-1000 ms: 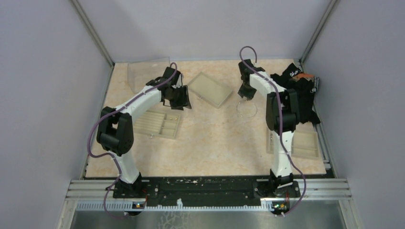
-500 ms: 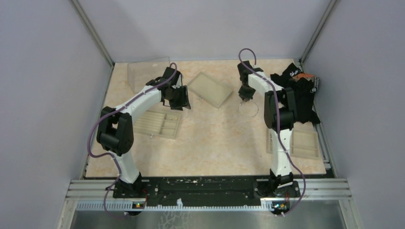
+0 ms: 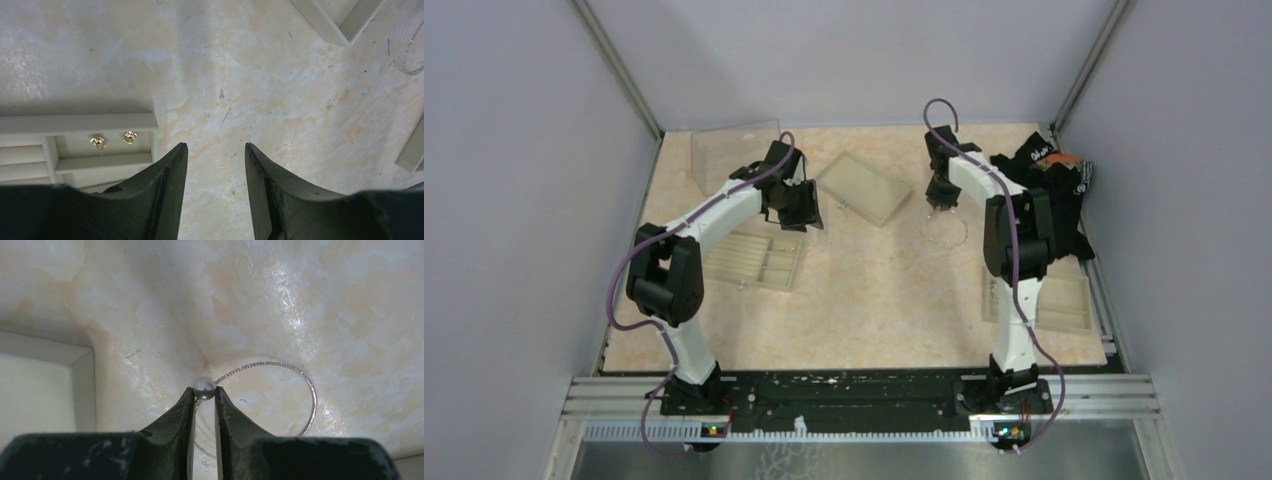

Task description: Organize the mixed jewelry

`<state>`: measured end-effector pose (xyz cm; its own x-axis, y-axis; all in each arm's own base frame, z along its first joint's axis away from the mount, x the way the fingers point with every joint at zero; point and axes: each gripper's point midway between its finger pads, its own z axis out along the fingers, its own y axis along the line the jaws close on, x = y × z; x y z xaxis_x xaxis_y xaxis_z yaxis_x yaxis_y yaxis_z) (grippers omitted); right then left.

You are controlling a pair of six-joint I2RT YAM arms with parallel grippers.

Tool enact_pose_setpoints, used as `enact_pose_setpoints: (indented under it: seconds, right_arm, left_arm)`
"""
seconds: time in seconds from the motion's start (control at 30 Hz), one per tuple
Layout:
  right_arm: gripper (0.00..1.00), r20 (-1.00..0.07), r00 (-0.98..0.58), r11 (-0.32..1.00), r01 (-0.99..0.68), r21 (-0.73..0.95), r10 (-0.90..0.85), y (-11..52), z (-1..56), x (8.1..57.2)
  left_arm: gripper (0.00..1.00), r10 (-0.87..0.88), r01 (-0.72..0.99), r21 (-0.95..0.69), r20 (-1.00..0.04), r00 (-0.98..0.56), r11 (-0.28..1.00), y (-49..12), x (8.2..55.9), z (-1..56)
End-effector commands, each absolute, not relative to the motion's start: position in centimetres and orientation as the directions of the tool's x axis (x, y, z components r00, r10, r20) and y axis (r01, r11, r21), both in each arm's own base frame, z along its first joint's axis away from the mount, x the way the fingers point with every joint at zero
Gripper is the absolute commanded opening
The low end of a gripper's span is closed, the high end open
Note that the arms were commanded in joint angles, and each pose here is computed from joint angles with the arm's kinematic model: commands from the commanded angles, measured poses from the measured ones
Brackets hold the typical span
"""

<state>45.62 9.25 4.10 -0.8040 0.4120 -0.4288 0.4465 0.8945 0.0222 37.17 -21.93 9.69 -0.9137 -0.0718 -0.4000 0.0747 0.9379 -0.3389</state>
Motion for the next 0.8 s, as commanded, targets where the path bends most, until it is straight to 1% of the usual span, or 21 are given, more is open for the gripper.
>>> enact_pose_setpoints:
  seconds: [0.0, 0.1, 0.23, 0.43, 0.6, 0.77]
  right_arm:
    - [0.0, -0.534, -0.756, 0.917, 0.384, 0.106, 0.378, 9.8, 10.0, 46.9]
    - [0.0, -0.565, -0.748, 0.93, 0.349, 0.111, 0.348, 10.6, 11.6, 47.3]
    - [0.0, -0.597, -0.736, 0.943, 0.313, 0.116, 0.318, 12.0, 13.8, 48.0]
    - [0.0, -0.644, -0.71, 0.957, 0.245, 0.155, 0.286, 15.1, 17.2, 50.3]
    - [0.0, -0.656, -0.711, 0.968, 0.185, 0.171, 0.252, 18.8, 17.8, 52.3]
    - [0.0, -0.653, -0.716, 0.968, 0.151, 0.199, 0.246, 22.1, 16.6, 53.8]
  left_arm:
    - [0.52, -0.061, 0.105, -0.348, -0.436, -0.898, 0.932, -22.4, 37.8, 11.0]
    - [0.53, -0.062, 0.105, -0.359, -0.425, -0.903, 0.928, -22.6, 37.7, 11.1]
    - [0.52, -0.066, 0.103, -0.353, -0.434, -0.899, 0.93, -22.4, 37.7, 11.3]
    - [0.53, -0.066, 0.098, -0.336, -0.444, -0.894, 0.937, -21.8, 37.3, 11.5]
    - [0.53, -0.076, 0.085, -0.336, -0.439, -0.895, 0.938, -21.3, 36.6, 11.4]
    - [0.52, -0.08, 0.079, -0.322, -0.452, -0.888, 0.943, -20.6, 36.0, 11.8]
